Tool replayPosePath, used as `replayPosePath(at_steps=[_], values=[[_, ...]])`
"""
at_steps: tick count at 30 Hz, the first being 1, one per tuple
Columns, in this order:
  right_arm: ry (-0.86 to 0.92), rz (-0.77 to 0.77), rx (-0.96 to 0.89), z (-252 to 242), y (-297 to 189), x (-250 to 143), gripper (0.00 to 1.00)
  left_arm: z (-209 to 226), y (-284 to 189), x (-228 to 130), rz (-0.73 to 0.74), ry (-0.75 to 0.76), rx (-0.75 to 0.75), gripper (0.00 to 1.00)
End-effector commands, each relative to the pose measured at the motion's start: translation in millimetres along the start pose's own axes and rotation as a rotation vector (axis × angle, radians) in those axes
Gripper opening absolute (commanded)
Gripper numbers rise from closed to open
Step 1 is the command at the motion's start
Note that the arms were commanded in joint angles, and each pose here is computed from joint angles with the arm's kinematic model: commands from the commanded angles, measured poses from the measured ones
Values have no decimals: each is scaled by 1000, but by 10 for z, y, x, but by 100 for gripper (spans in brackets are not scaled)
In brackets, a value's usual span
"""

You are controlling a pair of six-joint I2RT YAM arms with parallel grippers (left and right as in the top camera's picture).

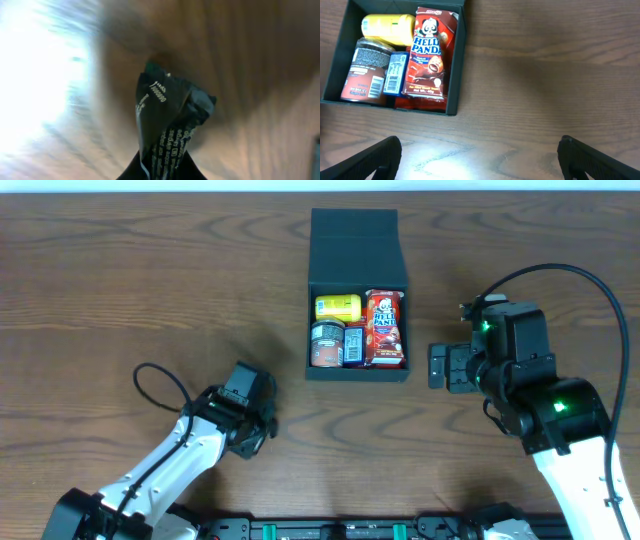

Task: Pack container
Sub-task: 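Grasp the black candy wrapper with the left gripper, then carry the wrapper into the box's left side and release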

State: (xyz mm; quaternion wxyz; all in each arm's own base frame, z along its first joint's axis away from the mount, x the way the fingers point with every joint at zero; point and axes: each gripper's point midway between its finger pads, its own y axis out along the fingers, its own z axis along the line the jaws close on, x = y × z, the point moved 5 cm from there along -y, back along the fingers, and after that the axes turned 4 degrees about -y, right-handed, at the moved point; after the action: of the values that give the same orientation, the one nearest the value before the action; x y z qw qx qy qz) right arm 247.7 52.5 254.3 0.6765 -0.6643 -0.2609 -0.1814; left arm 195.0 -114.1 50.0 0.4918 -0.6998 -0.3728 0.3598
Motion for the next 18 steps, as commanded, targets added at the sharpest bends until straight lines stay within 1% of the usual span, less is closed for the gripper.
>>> replayPosePath(at_steps=[1, 6, 11, 13, 15, 18], values=[[4, -7, 5, 20, -12, 3, 99, -199, -75, -119, 89, 123, -119, 6], [4, -9, 2, 16, -11, 8, 99, -571, -294, -227, 122, 306, -304, 6], [5, -13, 3, 17, -11, 16, 99, -994, -696, -366, 121, 582, -440, 6], [5, -16, 2, 17, -11, 22, 99, -1195, -983, -408, 83, 739, -462, 6], [5, -18, 0, 15, -11, 26, 99, -1314, -1155, -432, 61, 853, -457, 6], [5, -21, 0, 14, -11, 30, 99, -1496, -1305, -456, 67, 1015, -380, 5]])
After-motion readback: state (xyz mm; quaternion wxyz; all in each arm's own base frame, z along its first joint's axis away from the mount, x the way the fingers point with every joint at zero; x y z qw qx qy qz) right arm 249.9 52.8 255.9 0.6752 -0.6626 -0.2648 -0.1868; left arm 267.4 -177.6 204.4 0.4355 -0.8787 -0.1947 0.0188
